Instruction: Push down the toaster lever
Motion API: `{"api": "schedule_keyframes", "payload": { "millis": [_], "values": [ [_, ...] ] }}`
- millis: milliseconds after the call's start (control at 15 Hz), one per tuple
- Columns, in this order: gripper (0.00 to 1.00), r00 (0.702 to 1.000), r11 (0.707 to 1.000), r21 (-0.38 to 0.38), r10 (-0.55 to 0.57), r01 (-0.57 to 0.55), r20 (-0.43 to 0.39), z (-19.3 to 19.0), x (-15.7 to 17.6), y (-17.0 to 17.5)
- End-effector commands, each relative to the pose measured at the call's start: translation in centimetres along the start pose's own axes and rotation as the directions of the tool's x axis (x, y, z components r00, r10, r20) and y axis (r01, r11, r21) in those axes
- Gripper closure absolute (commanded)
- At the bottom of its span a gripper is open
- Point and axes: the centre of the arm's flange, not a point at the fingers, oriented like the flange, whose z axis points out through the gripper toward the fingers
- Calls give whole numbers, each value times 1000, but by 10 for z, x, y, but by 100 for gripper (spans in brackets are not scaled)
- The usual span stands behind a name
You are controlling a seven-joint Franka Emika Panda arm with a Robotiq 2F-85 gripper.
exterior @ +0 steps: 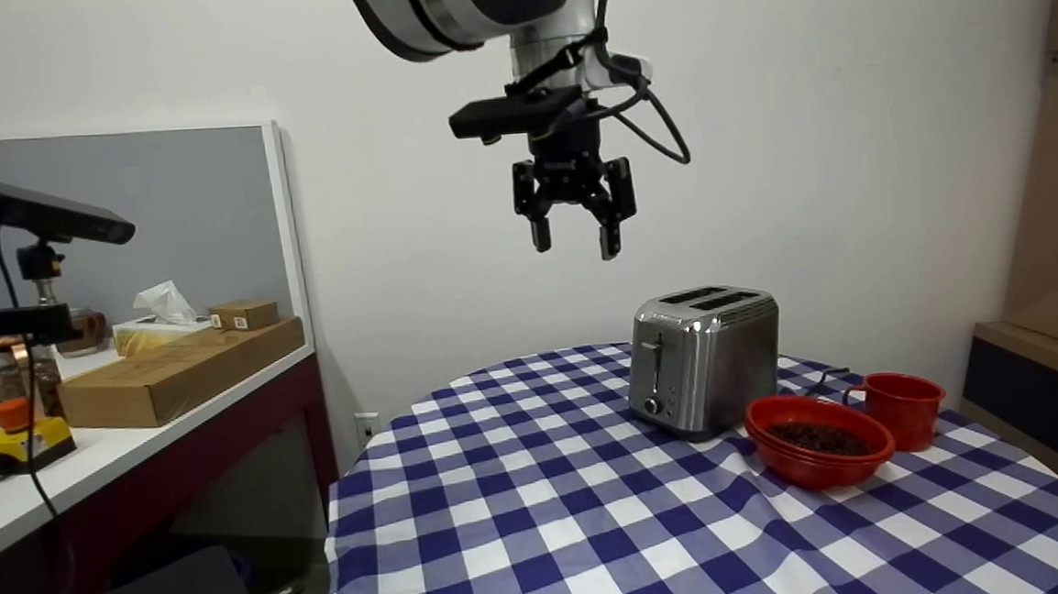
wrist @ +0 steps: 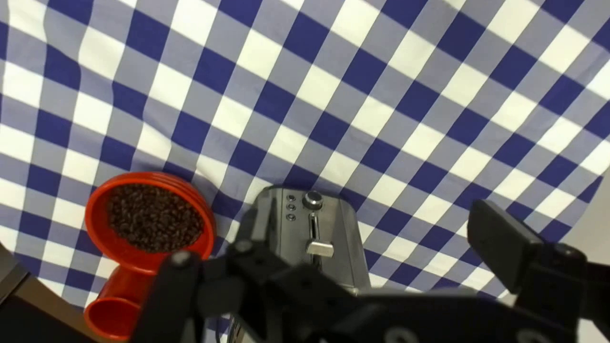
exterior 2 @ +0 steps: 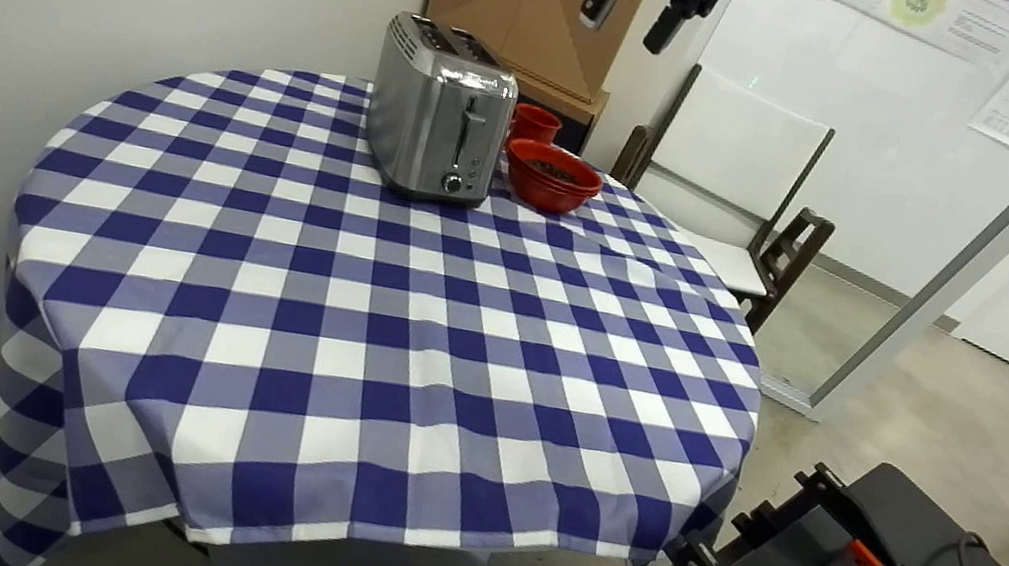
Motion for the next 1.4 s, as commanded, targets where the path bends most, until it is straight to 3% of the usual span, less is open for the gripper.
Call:
{"api": "schedule_keyframes", "payload": {
  "millis": [0, 267, 333, 467, 1067, 1333],
  "values": [
    [0, 999, 993, -116, -16, 12, -30, 27, 82, -9],
    [4, 997, 982, -188, -27, 13, -74, 59, 118, -24],
    [27, 996, 981, -192, -25, 8, -87, 67, 123, -28],
    [31, 994, 982, -189, -12, -9, -108, 78, 133, -36],
    [99, 991, 979, -200, 24, -51, -133, 119, 141, -28],
    [100, 988, 976, -213, 14, -47, -152, 137, 137, -23]
  ]
}}
